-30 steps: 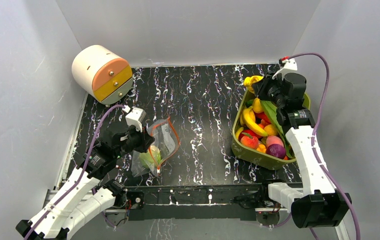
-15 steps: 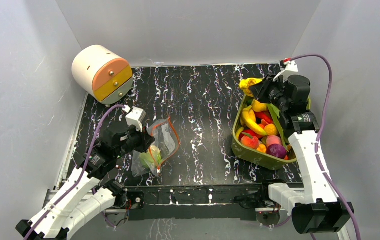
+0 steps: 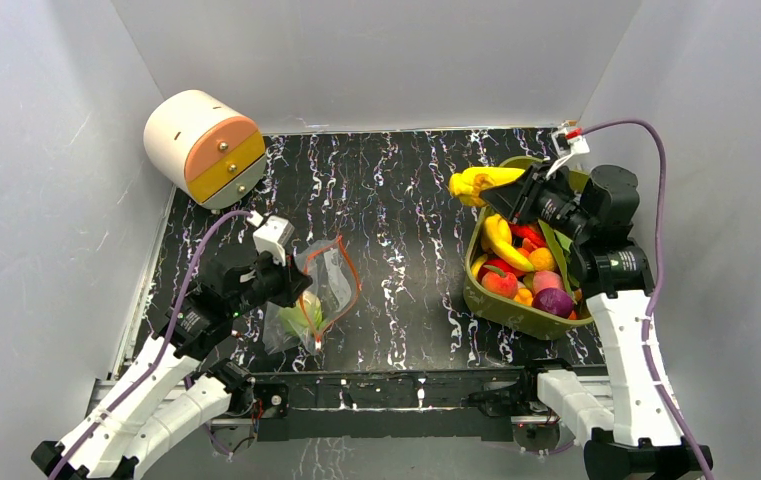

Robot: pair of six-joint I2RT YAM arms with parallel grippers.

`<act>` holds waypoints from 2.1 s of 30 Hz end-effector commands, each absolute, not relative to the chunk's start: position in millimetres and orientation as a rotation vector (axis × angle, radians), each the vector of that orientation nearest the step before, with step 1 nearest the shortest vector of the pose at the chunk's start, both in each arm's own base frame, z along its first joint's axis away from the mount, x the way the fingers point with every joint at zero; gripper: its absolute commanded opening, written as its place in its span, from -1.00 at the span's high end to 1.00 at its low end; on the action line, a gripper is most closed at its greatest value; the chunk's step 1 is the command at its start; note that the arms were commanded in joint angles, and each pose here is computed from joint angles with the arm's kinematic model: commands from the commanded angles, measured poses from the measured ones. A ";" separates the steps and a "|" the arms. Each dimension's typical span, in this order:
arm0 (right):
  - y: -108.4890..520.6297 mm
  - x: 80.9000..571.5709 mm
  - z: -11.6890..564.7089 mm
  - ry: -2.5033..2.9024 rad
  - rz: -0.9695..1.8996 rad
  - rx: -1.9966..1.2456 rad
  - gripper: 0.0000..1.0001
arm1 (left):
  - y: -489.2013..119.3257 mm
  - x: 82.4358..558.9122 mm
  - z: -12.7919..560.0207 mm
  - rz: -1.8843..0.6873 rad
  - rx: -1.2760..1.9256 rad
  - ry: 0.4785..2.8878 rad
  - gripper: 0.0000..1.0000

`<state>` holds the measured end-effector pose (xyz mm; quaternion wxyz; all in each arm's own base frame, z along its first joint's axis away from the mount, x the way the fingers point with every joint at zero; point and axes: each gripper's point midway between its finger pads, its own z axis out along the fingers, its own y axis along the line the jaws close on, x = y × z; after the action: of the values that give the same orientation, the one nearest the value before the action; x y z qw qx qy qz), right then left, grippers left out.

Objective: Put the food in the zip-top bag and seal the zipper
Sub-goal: Place the fake fruit in the zipper food storage bag.

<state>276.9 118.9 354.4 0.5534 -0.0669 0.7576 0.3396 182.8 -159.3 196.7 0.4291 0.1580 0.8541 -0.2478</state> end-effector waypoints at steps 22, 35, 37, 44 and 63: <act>195.6 229.9 368.1 1.730 1.078 -0.439 1.00 | -181.3 208.5 231.0 -0.663 0.419 2.014 1.00; 276.3 169.5 370.5 1.627 1.242 -0.829 1.00 | -183.7 201.6 231.7 -0.696 0.439 2.019 1.00; 287.7 156.1 370.7 1.598 1.262 -0.896 1.00 | -185.2 200.2 229.9 -0.707 0.446 2.027 1.00; 316.9 108.1 373.4 1.466 1.456 -1.096 1.00 | -192.4 192.1 222.5 -0.763 0.481 2.060 1.00; 323.1 58.9 341.2 1.385 1.681 -1.328 1.00 | -201.4 173.0 235.3 -0.875 0.597 1.919 1.00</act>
<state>71.7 320.8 323.6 0.2750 -0.4672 0.5801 0.6079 177.8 -194.7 226.4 0.4475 0.2179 0.7997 -0.3358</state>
